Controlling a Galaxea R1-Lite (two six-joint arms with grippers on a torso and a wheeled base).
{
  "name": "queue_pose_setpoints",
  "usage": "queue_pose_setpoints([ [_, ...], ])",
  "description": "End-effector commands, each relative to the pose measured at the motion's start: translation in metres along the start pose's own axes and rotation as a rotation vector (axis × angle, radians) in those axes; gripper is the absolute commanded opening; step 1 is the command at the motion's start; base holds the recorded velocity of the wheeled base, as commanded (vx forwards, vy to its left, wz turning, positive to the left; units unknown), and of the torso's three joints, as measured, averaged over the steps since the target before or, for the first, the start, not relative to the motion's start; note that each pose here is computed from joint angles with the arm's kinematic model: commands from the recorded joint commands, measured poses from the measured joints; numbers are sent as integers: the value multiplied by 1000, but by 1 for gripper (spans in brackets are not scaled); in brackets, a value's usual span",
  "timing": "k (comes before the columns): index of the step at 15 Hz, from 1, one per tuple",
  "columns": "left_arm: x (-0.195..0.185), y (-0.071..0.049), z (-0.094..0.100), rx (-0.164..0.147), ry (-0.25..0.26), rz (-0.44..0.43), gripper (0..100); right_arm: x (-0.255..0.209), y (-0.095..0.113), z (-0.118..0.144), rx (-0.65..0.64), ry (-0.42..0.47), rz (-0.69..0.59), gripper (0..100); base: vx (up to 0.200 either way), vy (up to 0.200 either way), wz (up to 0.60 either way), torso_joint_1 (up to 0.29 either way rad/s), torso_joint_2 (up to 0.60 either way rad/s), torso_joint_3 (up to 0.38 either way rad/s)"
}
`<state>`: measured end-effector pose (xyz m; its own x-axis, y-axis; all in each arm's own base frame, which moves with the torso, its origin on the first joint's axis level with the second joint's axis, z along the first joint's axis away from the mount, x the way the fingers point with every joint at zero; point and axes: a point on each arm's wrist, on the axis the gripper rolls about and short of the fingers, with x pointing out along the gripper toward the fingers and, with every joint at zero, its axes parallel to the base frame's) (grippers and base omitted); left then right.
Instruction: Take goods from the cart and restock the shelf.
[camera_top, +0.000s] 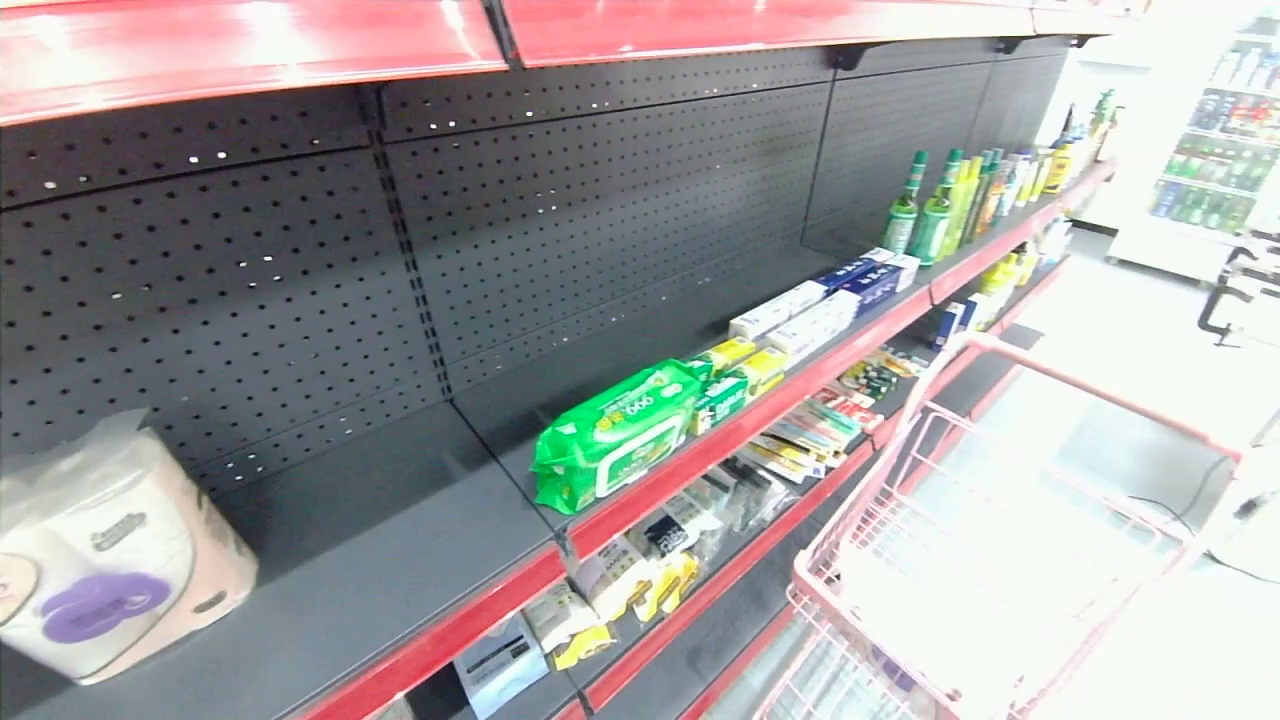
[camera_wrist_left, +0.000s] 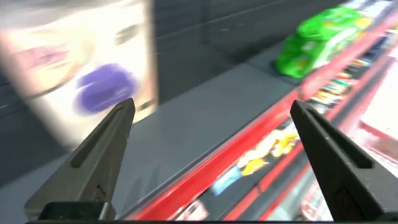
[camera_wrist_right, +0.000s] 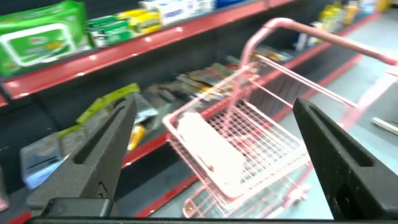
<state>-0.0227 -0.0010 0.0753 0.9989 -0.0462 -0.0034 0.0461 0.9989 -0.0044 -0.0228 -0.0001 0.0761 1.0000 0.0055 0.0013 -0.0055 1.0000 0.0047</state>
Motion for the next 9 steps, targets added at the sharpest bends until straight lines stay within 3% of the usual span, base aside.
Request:
queue_pose_setpoints([
  [1,0,0,0,0,0,0,100,0,0,0,0,0,1,100,0,0,-600,-12,2,-2],
  [7,0,0,0,0,0,0,100,0,0,0,0,0,1,100,0,0,-600,2,5,2],
  [9,0,0,0,0,0,0,100,0,0,0,1,0,1,100,0,0,0,0,0,0],
])
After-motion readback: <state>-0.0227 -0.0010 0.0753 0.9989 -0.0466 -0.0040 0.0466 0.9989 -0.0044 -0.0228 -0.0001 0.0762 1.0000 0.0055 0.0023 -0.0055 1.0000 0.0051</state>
